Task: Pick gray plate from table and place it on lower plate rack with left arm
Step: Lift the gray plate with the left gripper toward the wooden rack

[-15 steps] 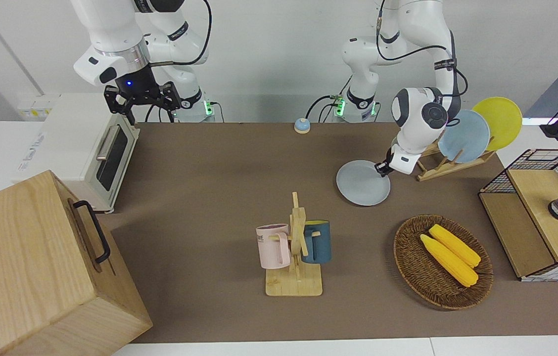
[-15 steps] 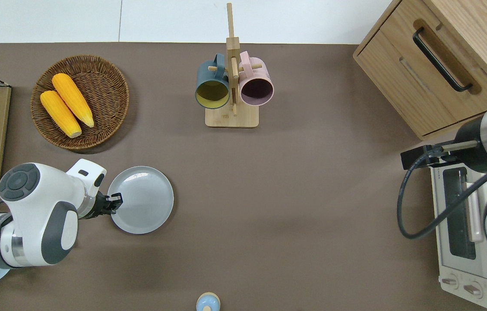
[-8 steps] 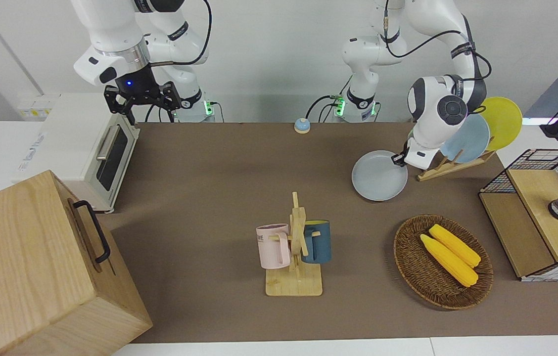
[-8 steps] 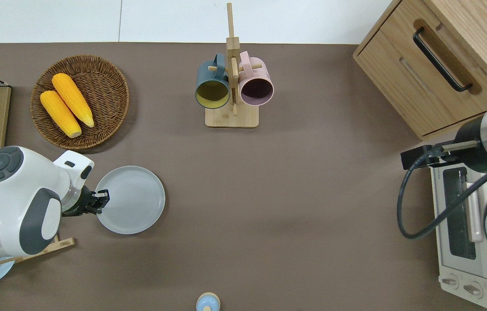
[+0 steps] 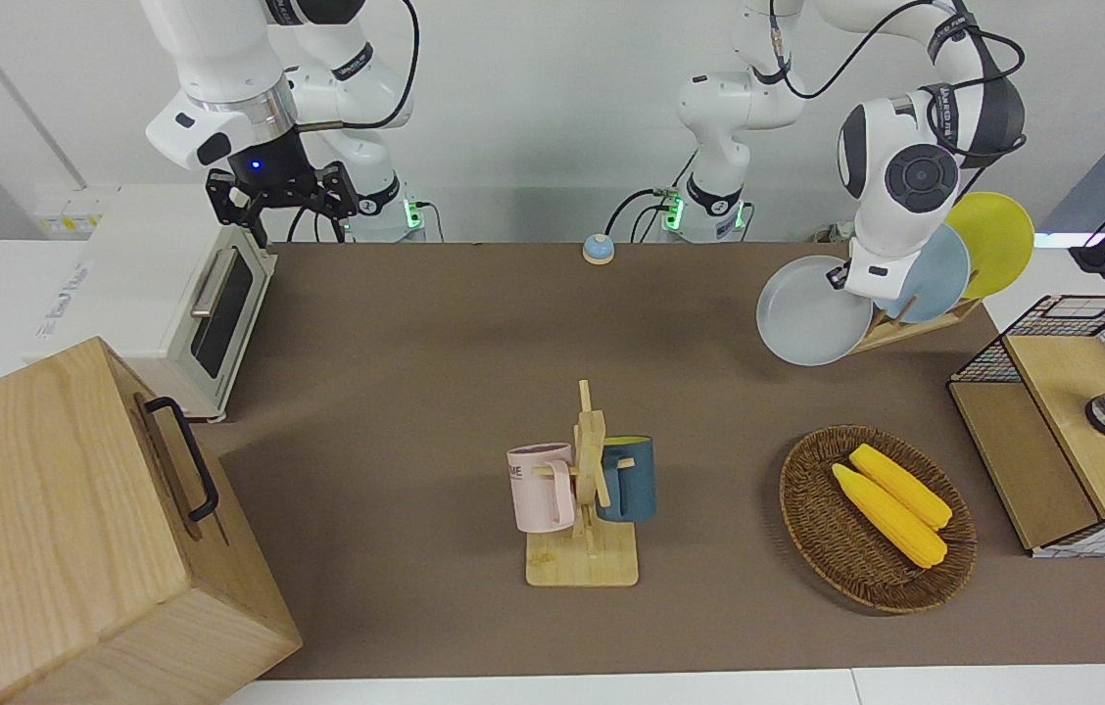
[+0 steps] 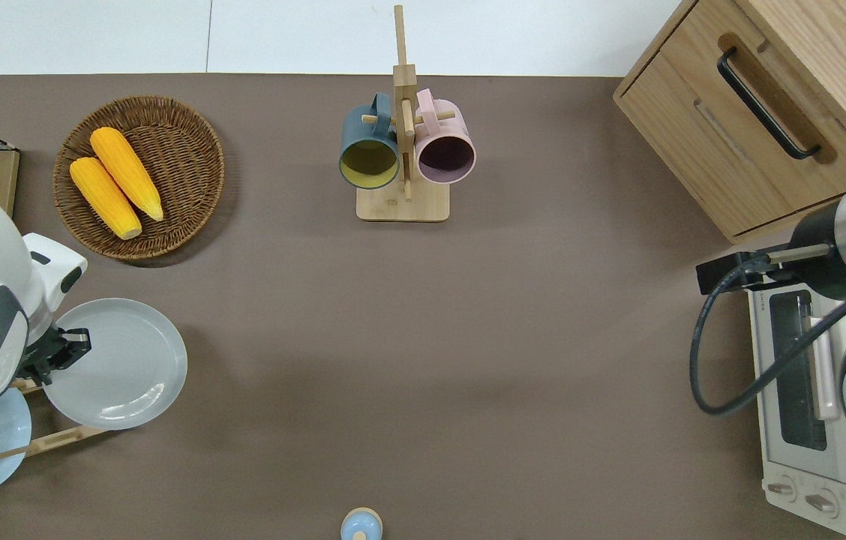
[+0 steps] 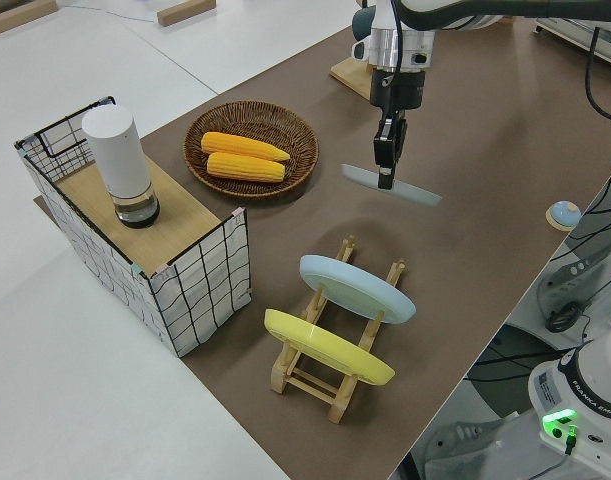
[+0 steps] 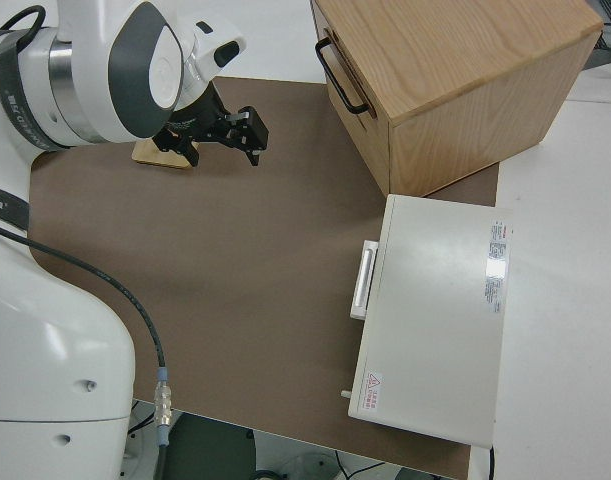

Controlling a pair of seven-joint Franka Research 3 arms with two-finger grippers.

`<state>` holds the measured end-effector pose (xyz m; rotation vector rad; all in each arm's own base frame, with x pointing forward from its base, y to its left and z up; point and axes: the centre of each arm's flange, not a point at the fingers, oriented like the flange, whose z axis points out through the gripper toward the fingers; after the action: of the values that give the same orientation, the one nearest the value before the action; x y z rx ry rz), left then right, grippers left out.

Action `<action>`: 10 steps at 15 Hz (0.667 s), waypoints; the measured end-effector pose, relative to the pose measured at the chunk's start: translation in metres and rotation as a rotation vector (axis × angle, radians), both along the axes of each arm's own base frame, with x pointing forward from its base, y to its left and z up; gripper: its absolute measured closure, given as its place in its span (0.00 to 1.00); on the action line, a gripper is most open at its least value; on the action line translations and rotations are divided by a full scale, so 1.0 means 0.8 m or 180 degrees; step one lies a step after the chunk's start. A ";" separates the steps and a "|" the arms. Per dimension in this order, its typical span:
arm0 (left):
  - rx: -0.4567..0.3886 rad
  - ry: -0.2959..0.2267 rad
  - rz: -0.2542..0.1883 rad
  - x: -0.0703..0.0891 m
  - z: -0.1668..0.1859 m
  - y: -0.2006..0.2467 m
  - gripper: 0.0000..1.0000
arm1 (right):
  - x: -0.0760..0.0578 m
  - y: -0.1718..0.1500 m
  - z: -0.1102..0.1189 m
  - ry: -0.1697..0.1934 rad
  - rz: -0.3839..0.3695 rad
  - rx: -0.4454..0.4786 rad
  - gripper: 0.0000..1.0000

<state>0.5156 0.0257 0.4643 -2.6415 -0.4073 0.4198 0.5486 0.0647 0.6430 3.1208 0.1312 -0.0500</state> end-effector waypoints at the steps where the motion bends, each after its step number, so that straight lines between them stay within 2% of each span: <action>1: 0.0135 0.0028 -0.0040 0.000 0.004 0.004 0.99 | 0.000 0.000 0.000 0.0000 0.0000 0.0000 0.01; 4: 0.0391 0.0072 -0.0134 -0.001 0.007 0.011 0.99 | 0.000 0.000 0.000 0.0000 0.0000 0.0000 0.01; 10: 0.0944 0.0321 -0.0388 -0.005 0.013 0.009 0.99 | 0.000 0.000 0.000 0.0000 0.0000 0.0000 0.01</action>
<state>0.5116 0.0325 0.4750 -2.3323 -0.2530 0.4165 0.5486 0.0647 0.6430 3.1208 0.1312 -0.0500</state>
